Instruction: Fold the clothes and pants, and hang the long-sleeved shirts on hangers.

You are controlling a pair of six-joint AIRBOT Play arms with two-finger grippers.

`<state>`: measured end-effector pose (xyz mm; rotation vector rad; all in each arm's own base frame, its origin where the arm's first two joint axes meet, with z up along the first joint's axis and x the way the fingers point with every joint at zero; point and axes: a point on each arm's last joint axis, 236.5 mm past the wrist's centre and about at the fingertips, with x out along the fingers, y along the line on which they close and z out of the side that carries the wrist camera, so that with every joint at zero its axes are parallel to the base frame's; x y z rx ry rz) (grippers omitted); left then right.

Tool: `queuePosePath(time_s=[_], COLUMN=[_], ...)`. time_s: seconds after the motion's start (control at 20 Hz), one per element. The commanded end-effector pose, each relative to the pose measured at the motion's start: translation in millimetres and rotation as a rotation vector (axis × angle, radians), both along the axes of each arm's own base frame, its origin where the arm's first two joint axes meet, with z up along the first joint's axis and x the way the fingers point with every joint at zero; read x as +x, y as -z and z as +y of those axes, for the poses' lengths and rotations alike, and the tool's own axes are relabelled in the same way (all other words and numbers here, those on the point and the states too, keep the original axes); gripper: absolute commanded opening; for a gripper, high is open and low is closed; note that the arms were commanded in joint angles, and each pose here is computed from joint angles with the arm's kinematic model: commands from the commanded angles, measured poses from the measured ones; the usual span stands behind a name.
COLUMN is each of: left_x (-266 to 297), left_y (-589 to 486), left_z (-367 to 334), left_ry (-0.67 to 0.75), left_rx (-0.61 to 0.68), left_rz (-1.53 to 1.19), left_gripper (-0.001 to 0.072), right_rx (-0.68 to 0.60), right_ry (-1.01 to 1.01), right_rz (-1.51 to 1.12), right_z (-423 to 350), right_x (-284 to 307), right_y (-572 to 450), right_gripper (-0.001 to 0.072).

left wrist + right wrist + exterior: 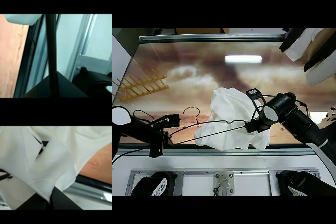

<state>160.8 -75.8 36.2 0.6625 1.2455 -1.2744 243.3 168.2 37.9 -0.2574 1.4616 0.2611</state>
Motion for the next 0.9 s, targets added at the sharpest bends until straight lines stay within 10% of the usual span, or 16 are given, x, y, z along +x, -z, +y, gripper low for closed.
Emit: queuePosePath(time_s=[0.0, 0.85], left_x=[9, 35], left_y=[13, 43], left_z=[0, -90], left_ry=[-0.011, 0.052], left_rx=[-0.001, -0.211], left_rz=[0.044, 0.108], left_gripper=[0.0012, 0.0011], right_rx=[0.000, -0.062], right_ry=[0.000, -0.073], right_rz=[0.000, -0.098], right_z=[0, -15], right_x=[0, 20], right_y=[0, -51], right_gripper=[0.0018, 0.0017])
